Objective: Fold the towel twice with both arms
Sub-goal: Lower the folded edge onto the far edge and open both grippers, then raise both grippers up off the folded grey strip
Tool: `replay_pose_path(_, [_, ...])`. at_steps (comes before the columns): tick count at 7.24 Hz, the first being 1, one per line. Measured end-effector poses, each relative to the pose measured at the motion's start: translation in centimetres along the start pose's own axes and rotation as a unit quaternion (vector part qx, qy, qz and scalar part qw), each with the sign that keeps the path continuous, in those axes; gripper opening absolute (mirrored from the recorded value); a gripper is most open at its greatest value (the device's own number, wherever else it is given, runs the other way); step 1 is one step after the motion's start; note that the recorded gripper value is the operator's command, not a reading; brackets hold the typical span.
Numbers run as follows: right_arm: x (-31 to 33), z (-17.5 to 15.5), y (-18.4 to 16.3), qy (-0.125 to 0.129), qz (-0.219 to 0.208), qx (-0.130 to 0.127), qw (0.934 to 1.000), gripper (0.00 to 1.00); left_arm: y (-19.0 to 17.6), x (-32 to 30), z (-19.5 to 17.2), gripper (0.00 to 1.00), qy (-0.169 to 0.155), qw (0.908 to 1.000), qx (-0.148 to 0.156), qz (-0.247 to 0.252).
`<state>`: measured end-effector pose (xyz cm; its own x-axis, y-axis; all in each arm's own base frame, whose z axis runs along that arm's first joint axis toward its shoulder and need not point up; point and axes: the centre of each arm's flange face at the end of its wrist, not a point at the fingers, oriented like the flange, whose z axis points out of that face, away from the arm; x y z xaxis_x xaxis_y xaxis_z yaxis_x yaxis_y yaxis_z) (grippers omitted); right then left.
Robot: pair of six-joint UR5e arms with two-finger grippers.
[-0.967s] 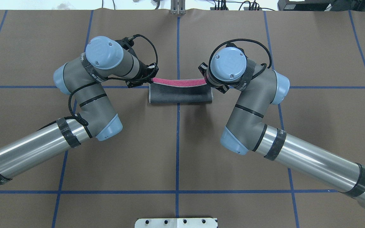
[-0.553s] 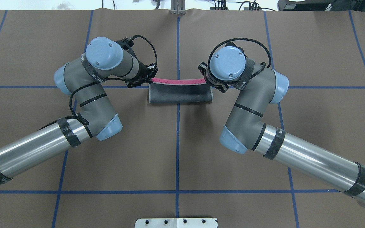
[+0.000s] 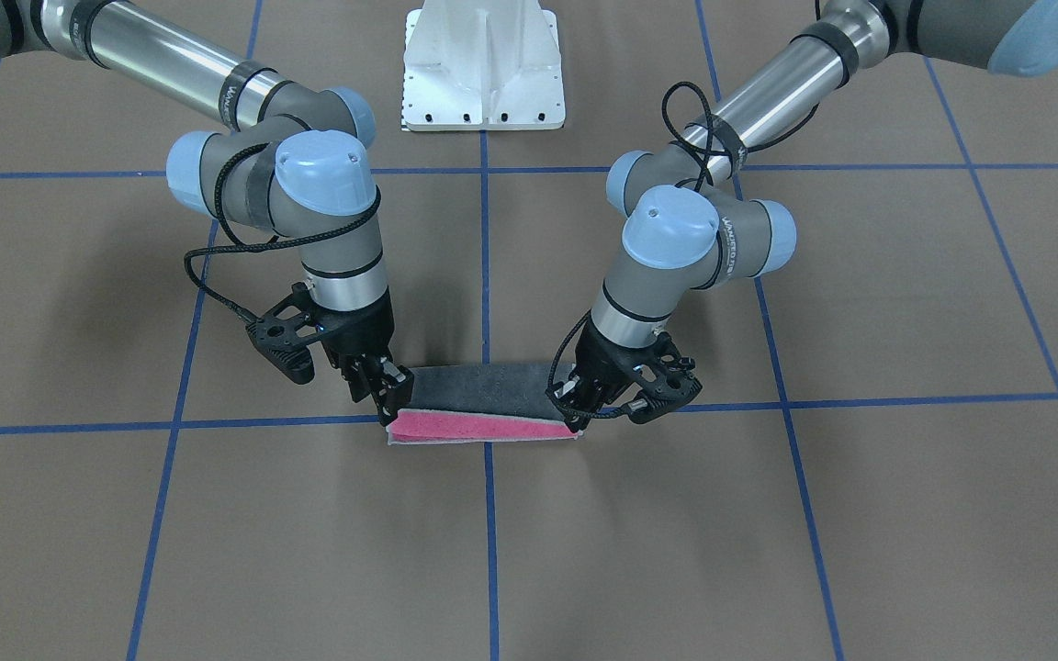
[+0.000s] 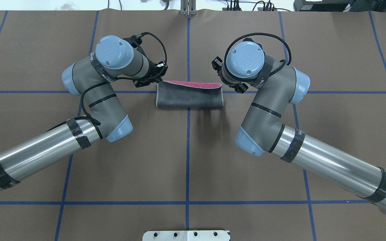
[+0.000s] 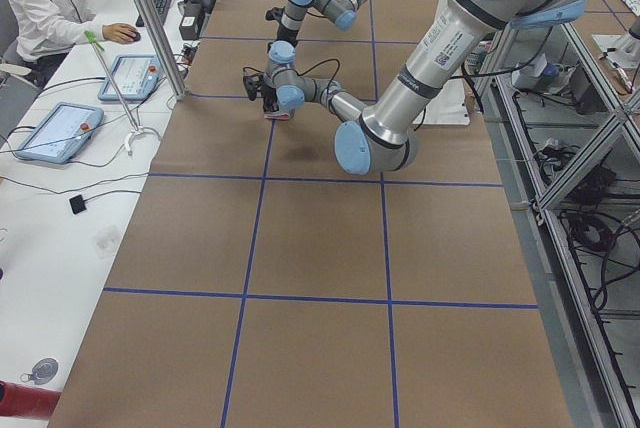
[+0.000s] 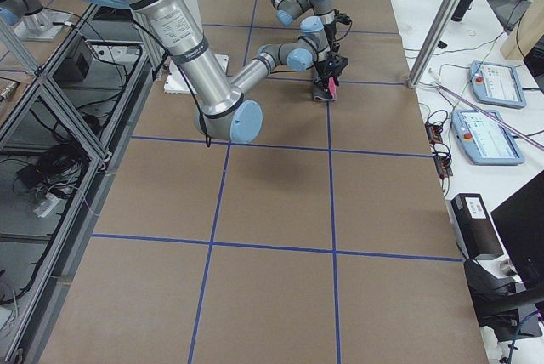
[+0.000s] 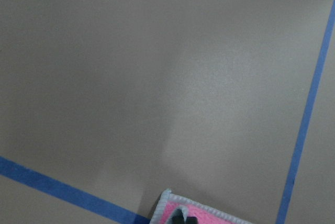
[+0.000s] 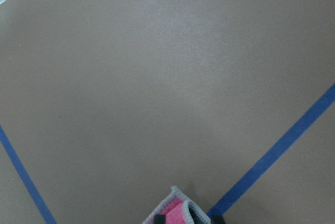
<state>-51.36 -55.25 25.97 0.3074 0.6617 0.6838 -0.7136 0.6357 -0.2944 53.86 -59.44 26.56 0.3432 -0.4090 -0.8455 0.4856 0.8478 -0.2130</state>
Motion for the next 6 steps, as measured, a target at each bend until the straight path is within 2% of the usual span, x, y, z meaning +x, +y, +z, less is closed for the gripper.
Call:
replay_pose_path(2, [-0.1,-0.1,-0.3,-0.001,-0.004,0.0,1.0,0.78,-1.9,-0.1,0.0,0.51,-0.004,0.9999,0.011,-0.009])
replay_pose_path(3, [-0.1,-0.1,-0.3,-0.001,-0.01,0.0,1.0,0.99,-2.6,0.1,-0.1,0.58,-0.005,0.9998,0.015,-0.012])
replay_pose_path(5, [0.0,0.0,-0.5,0.001,-0.03,0.001,0.9995,1.0,-2.8,1.1,-0.6,0.99,0.002,0.9998,0.014,-0.011])
replay_pose_path(6, [0.2,0.1,-0.7,0.002,-0.05,0.001,0.9987,1.0,-2.5,1.5,-0.9,0.99,0.009,0.9999,0.011,-0.008])
